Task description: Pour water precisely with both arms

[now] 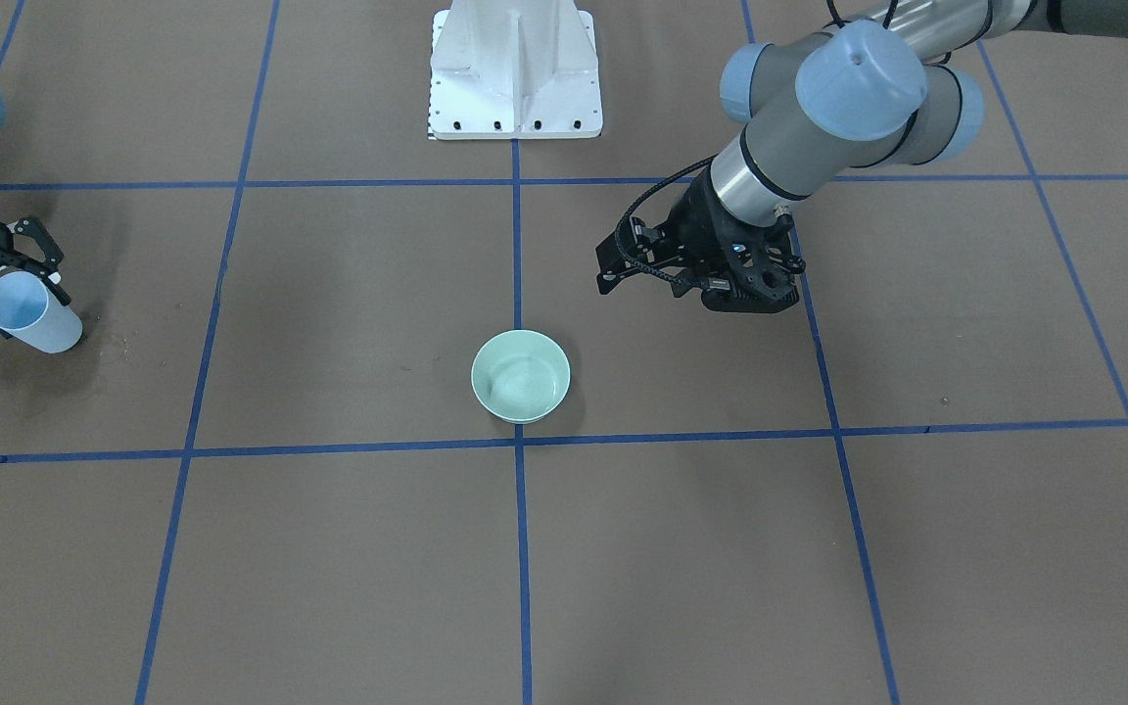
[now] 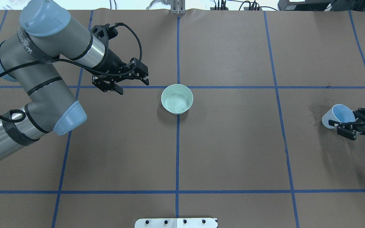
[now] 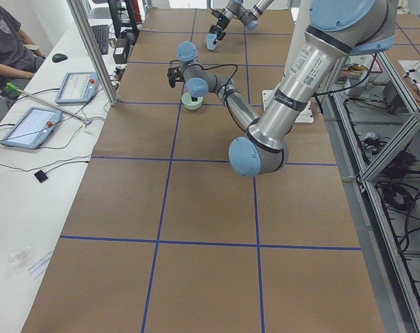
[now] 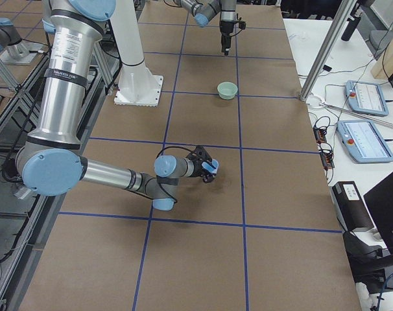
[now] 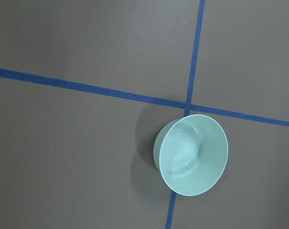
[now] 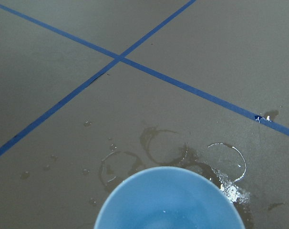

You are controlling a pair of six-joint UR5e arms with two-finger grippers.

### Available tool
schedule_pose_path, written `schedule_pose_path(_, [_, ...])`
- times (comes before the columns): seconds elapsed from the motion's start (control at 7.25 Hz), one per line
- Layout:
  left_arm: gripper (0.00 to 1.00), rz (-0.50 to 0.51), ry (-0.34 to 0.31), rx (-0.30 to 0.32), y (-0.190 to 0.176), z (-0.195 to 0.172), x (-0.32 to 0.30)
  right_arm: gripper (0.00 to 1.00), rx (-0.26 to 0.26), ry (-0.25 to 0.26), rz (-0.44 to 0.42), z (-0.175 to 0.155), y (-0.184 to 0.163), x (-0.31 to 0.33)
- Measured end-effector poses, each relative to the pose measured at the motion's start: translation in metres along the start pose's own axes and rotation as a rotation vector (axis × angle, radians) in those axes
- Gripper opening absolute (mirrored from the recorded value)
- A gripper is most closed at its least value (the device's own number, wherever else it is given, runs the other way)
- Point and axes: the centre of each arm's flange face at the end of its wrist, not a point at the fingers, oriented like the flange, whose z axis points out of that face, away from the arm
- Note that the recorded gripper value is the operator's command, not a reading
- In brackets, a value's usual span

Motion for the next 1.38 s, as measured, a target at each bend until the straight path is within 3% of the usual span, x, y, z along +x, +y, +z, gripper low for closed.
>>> schedule_pose_path(0.14, [1.0,-0.001,-0.002,0.004,-0.003,-0.002,-0.003,0.42,0.004,0.013,0.0,0.034,-0.033,-0.015])
schedule_pose_path(0.41, [1.0,0.009,-0.017,0.023,-0.018,-0.01,-0.02,0.42,-0.029,0.068,0.007,0.112,-0.136,-0.07])
schedule_pose_path(0.69, [1.0,0.055,-0.053,0.04,-0.034,-0.015,-0.055,0.42,-0.107,0.129,0.004,0.154,-0.237,-0.156])
schedule_pose_path(0.83, [1.0,0.084,-0.078,0.051,-0.044,-0.021,-0.083,0.4,-0.154,0.17,-0.015,0.171,-0.271,-0.212])
schedule_pose_path(1.1, [1.0,0.118,-0.115,0.062,-0.064,-0.037,-0.132,0.38,-0.257,0.28,-0.087,0.198,-0.314,-0.324])
schedule_pose_path(1.38, [1.0,0.128,-0.125,0.037,-0.079,-0.044,-0.163,0.38,-0.338,0.389,-0.24,0.21,-0.327,-0.401])
